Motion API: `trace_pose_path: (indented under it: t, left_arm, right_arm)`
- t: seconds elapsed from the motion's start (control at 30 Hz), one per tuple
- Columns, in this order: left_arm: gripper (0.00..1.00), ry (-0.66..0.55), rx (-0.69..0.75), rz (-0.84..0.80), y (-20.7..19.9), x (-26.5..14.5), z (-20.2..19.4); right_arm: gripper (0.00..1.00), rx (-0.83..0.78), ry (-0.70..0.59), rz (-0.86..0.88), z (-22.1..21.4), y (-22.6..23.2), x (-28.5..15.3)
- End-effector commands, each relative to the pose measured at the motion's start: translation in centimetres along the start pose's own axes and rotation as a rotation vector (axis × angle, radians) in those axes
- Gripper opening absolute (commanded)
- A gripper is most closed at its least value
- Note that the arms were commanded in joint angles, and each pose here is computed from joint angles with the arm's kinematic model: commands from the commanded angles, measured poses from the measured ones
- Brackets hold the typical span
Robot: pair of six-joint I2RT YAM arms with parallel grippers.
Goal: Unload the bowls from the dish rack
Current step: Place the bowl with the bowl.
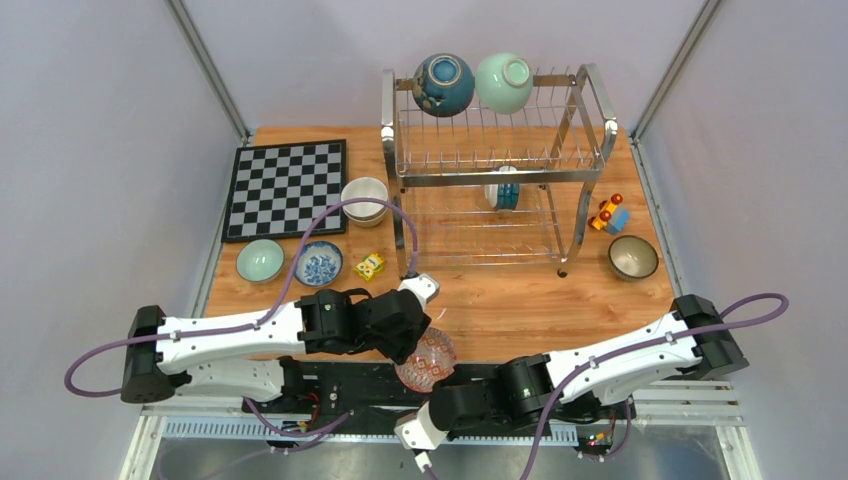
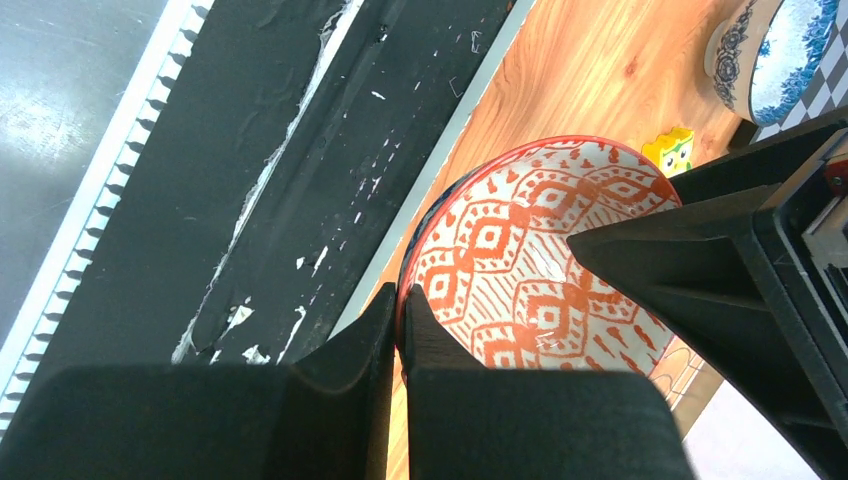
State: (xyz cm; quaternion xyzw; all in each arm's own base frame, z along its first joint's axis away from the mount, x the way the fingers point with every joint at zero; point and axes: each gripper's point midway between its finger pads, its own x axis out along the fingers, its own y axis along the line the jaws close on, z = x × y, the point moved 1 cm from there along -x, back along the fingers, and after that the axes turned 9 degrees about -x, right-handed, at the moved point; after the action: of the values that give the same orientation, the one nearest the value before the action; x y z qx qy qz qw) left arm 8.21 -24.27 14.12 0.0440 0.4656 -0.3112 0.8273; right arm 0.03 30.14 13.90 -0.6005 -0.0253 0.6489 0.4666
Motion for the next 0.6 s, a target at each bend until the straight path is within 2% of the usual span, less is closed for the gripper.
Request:
trace_pose_path:
  t: [0.0, 0.17, 0.4, 0.57]
  left_arm:
    - [0.49, -0.011, -0.002, 0.013, -0.17, 0.3, 0.08]
    - [0.4, -0.013, -0.007, 0.013, -0.29, 0.37, 0.08]
    - [0.31, -0.009, -0.01, 0.016, -0.33, 0.45, -0.01]
    - [0.19, -0.001, -0.008, 0.01, -0.54, 0.61, -0.19]
  right_arm:
    - [0.0, -0.026, -0.027, -0.024, 1.24, -0.83, -0.19]
    - [0.0, -0.026, -0.026, -0.027, 1.17, -0.82, -0.14]
    - [0.0, -0.025, -0.023, -0.025, 1.14, -0.74, -0.03]
    - [0.0, -0.025, -0.019, -0.026, 1.14, -0.77, 0.07]
